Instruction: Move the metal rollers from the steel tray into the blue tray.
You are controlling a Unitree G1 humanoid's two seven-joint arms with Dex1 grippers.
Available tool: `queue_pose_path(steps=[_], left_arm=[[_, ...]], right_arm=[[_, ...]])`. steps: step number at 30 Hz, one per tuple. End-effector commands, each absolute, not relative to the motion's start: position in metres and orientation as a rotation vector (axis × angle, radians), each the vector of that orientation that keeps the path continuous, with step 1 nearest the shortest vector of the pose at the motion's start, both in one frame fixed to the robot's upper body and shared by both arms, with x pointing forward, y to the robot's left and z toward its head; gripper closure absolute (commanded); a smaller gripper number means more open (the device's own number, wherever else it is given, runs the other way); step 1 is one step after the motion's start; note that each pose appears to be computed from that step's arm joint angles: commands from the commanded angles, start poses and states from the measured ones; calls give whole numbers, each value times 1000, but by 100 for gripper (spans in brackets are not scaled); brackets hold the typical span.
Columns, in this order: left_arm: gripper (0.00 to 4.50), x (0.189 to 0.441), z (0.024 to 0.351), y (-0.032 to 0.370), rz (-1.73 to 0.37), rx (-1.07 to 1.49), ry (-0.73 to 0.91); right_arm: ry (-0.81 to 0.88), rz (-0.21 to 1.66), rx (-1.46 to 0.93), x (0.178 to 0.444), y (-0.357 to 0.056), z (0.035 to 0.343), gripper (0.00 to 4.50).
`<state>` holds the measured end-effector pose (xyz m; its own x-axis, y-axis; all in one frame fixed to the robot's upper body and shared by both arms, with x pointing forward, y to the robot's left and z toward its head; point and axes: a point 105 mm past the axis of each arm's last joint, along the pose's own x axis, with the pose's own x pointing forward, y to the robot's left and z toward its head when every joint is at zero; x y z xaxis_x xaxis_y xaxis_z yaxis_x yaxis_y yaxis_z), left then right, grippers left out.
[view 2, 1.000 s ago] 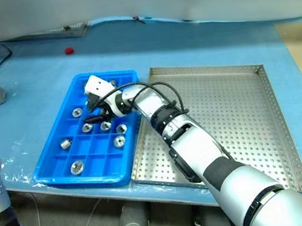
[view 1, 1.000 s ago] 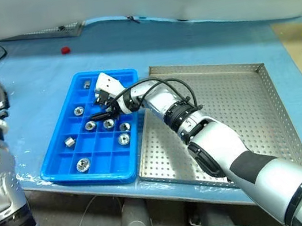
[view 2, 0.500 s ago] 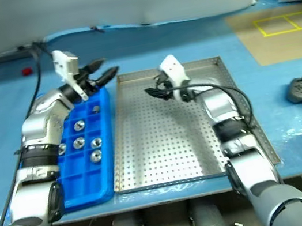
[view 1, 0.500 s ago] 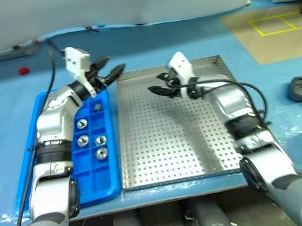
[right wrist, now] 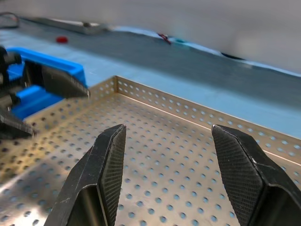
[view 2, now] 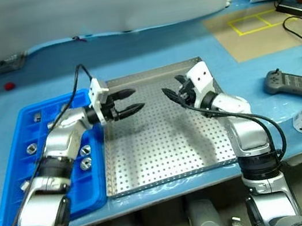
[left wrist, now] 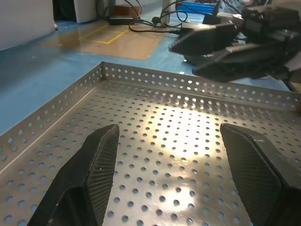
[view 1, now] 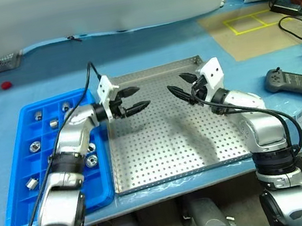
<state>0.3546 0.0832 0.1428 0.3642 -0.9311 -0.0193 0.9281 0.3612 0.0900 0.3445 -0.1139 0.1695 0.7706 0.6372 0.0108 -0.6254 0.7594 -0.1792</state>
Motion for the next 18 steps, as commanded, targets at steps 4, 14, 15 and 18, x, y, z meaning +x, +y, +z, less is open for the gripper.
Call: queue_pose_path(steps=[4,14,15,18], left_arm=[[0,348,159,93,-1071,111,-156],[0,352,161,106,-987,120,-168],[0,352,161,105,-985,120,-170],[0,350,161,104,-988,110,-174]], right_arm=[[-115,778,-194,327,-110,168,26],[-99,808,-231,331,-115,165,1],[-102,814,-230,332,-114,166,1],[-109,833,-239,335,-109,167,1]])
